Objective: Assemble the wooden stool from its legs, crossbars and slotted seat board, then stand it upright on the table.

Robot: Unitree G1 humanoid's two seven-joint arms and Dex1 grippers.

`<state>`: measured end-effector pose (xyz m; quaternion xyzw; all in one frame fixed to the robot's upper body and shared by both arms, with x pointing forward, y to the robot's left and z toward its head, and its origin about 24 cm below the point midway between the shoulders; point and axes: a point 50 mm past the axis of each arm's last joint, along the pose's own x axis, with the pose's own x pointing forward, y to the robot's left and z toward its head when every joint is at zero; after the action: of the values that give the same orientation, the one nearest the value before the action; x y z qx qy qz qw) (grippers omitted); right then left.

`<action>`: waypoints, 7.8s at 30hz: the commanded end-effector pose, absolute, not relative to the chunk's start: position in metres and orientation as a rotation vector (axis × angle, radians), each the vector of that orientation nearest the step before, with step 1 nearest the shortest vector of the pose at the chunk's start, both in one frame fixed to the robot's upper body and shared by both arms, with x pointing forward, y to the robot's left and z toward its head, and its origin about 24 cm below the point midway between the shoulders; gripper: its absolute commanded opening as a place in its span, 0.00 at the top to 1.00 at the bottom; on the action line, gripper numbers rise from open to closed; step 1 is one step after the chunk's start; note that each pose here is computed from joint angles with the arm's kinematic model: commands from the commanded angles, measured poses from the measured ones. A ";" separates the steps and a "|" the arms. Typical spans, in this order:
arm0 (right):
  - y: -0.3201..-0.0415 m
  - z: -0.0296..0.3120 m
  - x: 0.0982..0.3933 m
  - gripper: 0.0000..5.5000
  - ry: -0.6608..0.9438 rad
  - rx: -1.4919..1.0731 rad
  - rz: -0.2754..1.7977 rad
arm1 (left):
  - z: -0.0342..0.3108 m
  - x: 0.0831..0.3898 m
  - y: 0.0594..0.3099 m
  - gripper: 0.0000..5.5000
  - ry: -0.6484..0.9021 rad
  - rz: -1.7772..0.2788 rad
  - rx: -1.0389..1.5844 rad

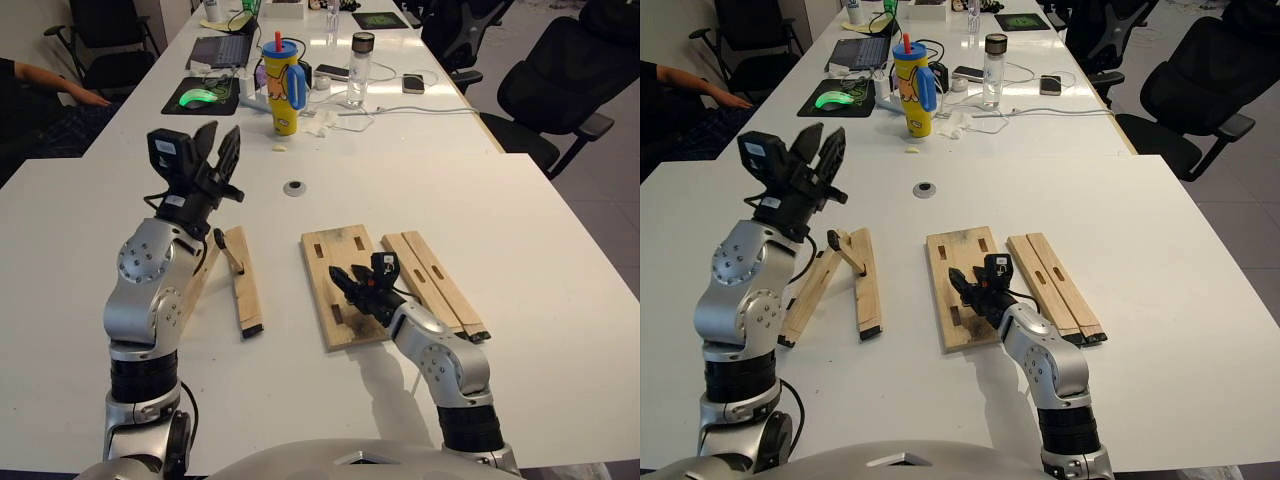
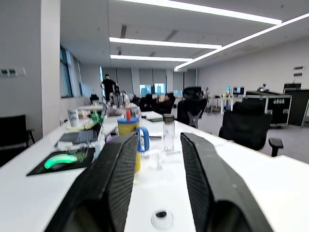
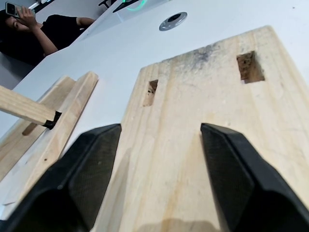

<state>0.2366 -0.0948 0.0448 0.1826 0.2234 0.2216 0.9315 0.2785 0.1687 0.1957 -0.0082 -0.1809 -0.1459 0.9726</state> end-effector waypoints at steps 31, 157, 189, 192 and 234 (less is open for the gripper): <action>-0.120 0.086 0.220 0.44 0.227 0.210 0.340 | 0.158 0.214 0.199 0.70 -0.208 -0.384 0.351; -0.194 0.190 0.250 0.02 -0.039 0.677 1.070 | 0.172 0.289 0.156 0.63 0.174 -1.178 -0.348; -0.180 0.179 0.242 0.50 0.078 0.832 1.268 | 0.164 0.248 0.139 0.63 0.459 -1.566 -0.402; -0.178 0.179 0.241 0.60 0.084 0.833 1.286 | 0.163 0.247 0.139 0.63 0.464 -1.562 -0.395; -0.237 0.190 0.259 0.63 0.011 0.458 1.284 | 0.035 0.208 0.116 0.45 0.203 -1.249 0.689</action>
<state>0.2613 -0.2435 0.1915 0.2091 0.0040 0.5736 0.7920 0.2040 0.1086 0.0403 0.2822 0.0832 -0.5842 0.7564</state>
